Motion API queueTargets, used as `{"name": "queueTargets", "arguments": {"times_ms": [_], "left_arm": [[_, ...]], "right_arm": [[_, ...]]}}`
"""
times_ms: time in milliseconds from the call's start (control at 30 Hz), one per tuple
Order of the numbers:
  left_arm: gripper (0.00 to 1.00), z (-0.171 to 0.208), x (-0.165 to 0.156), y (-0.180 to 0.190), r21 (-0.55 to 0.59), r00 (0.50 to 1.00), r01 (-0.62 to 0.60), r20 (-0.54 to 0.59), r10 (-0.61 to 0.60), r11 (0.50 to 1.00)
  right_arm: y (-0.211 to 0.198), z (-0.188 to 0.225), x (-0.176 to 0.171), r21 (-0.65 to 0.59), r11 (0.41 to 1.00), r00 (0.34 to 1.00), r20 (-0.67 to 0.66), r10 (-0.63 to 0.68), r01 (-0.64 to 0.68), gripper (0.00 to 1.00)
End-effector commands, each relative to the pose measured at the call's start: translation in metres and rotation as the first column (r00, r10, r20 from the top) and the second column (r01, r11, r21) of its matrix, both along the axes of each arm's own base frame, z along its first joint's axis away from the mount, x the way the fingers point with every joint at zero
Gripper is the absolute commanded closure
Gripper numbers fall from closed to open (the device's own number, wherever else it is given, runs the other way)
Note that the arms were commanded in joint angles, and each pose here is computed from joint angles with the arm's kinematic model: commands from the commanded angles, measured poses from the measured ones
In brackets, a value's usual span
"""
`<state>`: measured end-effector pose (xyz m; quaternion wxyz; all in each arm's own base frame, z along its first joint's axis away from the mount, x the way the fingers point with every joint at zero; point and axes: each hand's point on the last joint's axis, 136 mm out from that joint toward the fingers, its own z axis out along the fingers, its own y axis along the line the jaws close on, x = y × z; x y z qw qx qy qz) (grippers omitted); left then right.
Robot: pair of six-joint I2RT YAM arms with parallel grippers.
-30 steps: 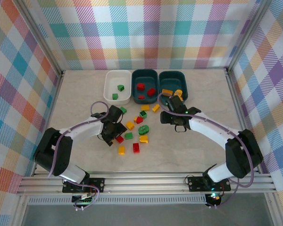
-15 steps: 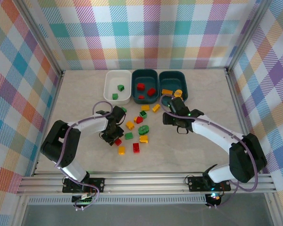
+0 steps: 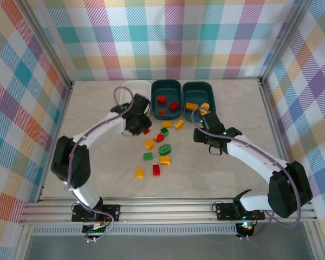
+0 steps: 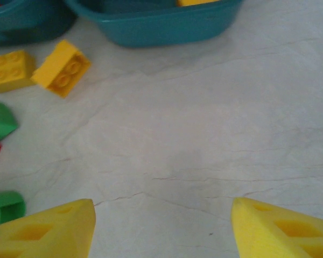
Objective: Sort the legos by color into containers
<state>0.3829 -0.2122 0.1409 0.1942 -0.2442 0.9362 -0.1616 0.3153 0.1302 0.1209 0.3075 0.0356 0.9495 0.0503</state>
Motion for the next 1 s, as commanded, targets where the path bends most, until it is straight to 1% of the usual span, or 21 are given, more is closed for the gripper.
{"name": "queueTargets", "arguments": {"times_ms": [0,133,200,333,467,500,533,633,667,700,767,800,833,900,967], "left_arm": [[0.69,0.003,0.041,-0.043,0.008,0.972,0.229,0.052,-0.229,0.973],[0.70,0.002,0.086,-0.082,0.012,0.929,0.365,0.060,-0.365,0.931],[0.70,-0.001,0.102,-0.091,0.029,0.917,0.395,0.054,-0.396,0.918],[0.68,-0.005,0.127,-0.094,0.063,0.916,0.391,0.068,-0.395,0.918],[0.64,-0.016,0.139,-0.092,0.037,0.923,0.374,0.077,-0.376,0.927],[0.63,-0.017,0.140,-0.092,0.031,0.923,0.376,0.079,-0.377,0.926],[0.59,-0.018,0.141,-0.094,0.018,0.922,0.378,0.083,-0.378,0.926],[0.39,-0.009,0.141,-0.100,-0.012,0.912,0.400,0.107,-0.397,0.916],[0.35,0.000,0.140,-0.103,-0.024,0.903,0.416,0.125,-0.411,0.909],[0.33,0.011,0.138,-0.105,-0.021,0.897,0.424,0.146,-0.417,0.905],[0.22,0.046,0.129,-0.109,0.004,0.874,0.442,0.222,-0.432,0.897],[0.17,0.058,0.122,-0.113,0.014,0.860,0.455,0.254,-0.443,0.890],[0.13,0.078,0.112,-0.112,0.031,0.846,0.457,0.295,-0.445,0.889],[0.08,0.080,0.088,-0.100,0.060,0.855,0.433,0.288,-0.431,0.899],[0.06,0.076,0.058,-0.077,0.033,0.897,0.361,0.262,-0.356,0.932]], "right_arm": [[-0.019,-0.015,-0.011,0.034,0.997,0.995,-0.070,-0.071,0.073,0.33],[-0.025,-0.015,-0.017,0.049,0.995,0.995,-0.067,-0.080,0.083,0.33],[-0.026,-0.015,-0.020,0.051,0.996,0.995,-0.072,-0.074,0.078,0.33],[-0.026,-0.010,-0.024,0.059,0.997,0.996,-0.069,-0.055,0.059,0.33],[-0.026,-0.004,-0.026,0.061,0.997,0.997,-0.063,-0.038,0.042,0.33],[-0.026,-0.001,-0.027,0.062,0.997,0.998,-0.060,-0.035,0.039,0.33],[-0.026,0.000,-0.027,0.063,0.997,0.998,-0.059,-0.035,0.039,0.33],[-0.026,0.008,-0.029,0.070,0.997,0.998,-0.048,-0.032,0.035,0.33],[-0.027,0.011,-0.030,0.072,0.997,0.998,-0.045,-0.033,0.036,0.33],[-0.027,0.013,-0.032,0.077,0.996,0.999,-0.042,-0.031,0.034,0.33],[-0.027,0.019,-0.035,0.093,0.995,0.999,-0.031,-0.034,0.036,0.32],[-0.026,0.022,-0.036,0.102,0.994,0.999,-0.027,-0.032,0.035,0.33],[-0.026,0.024,-0.039,0.112,0.993,0.999,-0.024,-0.035,0.037,0.33],[-0.026,0.029,-0.044,0.132,0.991,0.999,-0.017,-0.037,0.039,0.33],[-0.027,0.031,-0.051,0.146,0.989,0.999,-0.012,-0.036,0.037,0.33]]}}
